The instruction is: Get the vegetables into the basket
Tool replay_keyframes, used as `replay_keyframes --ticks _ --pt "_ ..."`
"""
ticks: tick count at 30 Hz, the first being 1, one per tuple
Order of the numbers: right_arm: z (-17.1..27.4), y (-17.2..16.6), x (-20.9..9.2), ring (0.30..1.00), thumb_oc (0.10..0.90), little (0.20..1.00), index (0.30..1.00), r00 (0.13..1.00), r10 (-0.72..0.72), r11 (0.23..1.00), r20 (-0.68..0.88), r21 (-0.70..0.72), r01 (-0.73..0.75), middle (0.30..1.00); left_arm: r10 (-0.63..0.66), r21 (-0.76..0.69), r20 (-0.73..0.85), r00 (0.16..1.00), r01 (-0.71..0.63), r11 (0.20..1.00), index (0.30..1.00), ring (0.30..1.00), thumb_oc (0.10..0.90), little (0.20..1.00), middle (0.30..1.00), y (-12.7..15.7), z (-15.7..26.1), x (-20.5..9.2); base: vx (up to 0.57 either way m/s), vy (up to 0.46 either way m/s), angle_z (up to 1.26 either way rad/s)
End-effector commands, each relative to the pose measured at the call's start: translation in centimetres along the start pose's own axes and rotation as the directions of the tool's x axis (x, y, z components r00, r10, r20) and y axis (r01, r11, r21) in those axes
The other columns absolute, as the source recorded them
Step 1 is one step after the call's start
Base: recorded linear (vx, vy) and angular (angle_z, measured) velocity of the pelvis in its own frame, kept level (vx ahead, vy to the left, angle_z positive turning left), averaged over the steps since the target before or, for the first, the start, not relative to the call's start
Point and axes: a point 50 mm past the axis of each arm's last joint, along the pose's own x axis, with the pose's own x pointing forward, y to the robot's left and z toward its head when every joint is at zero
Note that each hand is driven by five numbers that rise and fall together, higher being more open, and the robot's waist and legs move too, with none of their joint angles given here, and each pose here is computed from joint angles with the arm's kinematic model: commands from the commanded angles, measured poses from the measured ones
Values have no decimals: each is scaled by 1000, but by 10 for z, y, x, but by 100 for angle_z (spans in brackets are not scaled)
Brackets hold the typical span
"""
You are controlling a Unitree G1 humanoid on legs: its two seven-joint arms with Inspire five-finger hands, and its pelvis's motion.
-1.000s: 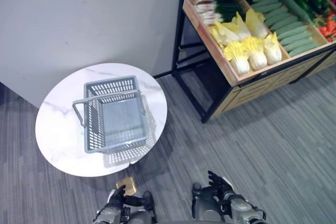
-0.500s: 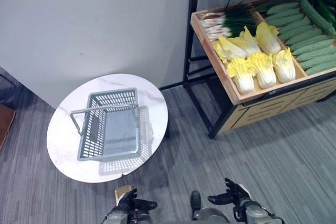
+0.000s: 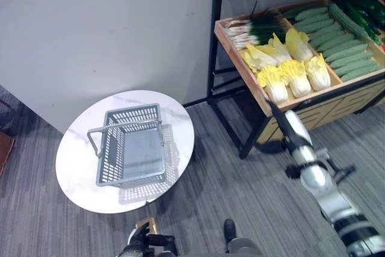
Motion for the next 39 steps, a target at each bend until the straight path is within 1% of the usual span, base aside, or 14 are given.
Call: replay_keyframes --ticks 1,4,7,10,11,12,17,18,20,25,29,30,38,39 --pt "66 0 29 1000 900 1000 1000 953 16 1000 302 3 -17 1000 35 50 -36 999 -34 998 1000 1000 900 1000 1000 13 -3 1 4 26 9" --pt "113 11 41 1000 900 1000 1000 879 95 995 468 -13 -101 1000 32 76 -36 999 -29 997 1000 1000 900 1000 1000 13 -3 1 7 18 11" --pt "153 25 53 1000 900 1000 1000 816 133 985 563 19 -173 1000 26 96 -31 999 -23 995 1000 1000 900 1000 1000 12 -2 1 1 11 18" --pt "180 33 66 1000 900 1000 1000 780 158 974 606 35 -225 1000 14 123 -17 1000 -12 992 1000 1000 900 1000 1000 11 0 1 -6 5 22" --pt "181 33 66 1000 900 1000 1000 779 158 974 606 35 -225 1000 15 123 -17 1000 -13 992 1000 1000 900 1000 1000 11 0 1 -27 -4 33" --pt "206 40 79 1000 900 1000 1000 762 160 963 628 70 -259 1000 1 144 -5 1000 0 990 1000 1000 900 1000 1000 7 2 1 -20 -6 27" --pt "228 42 93 1000 900 1000 1000 769 127 957 626 127 -262 1000 8 149 8 1000 -9 989 1000 1000 900 1000 1000 9 4 2 -32 -6 22" --pt "236 41 102 1000 900 1000 1000 791 103 956 602 160 -246 1000 16 154 18 1000 -18 988 1000 1000 900 1000 1000 11 7 2 -44 1 22" --pt "243 43 109 1000 900 1000 1000 807 94 952 583 185 -244 1000 19 164 31 999 -24 986 1000 1000 900 1000 1000 13 11 3 -54 4 17" --pt "263 45 121 1000 900 1000 1000 822 101 954 560 181 -241 1000 23 198 77 997 -38 979 1000 1000 900 1000 1000 16 24 4 -36 0 11" --pt "270 46 128 1000 900 1000 1000 839 95 956 535 186 -226 1000 21 205 115 993 -44 978 1000 1000 900 1000 1000 17 36 5 -24 17 6" --pt "275 43 132 1000 900 1000 1000 852 72 959 519 198 -201 1000 11 207 150 989 -43 977 1000 1000 900 1000 1000 14 47 6 -25 28 11" --pt "268 31 143 1000 900 1000 1000 883 34 982 469 151 -117 1000 -4 194 201 980 -36 980 1000 1000 900 1000 1000 9 65 7 -13 34 7" --pt "265 30 145 1000 900 1000 1000 890 40 989 455 110 -100 1000 -13 209 205 979 -31 977 1000 1000 900 1000 1000 7 67 7 9 44 3"
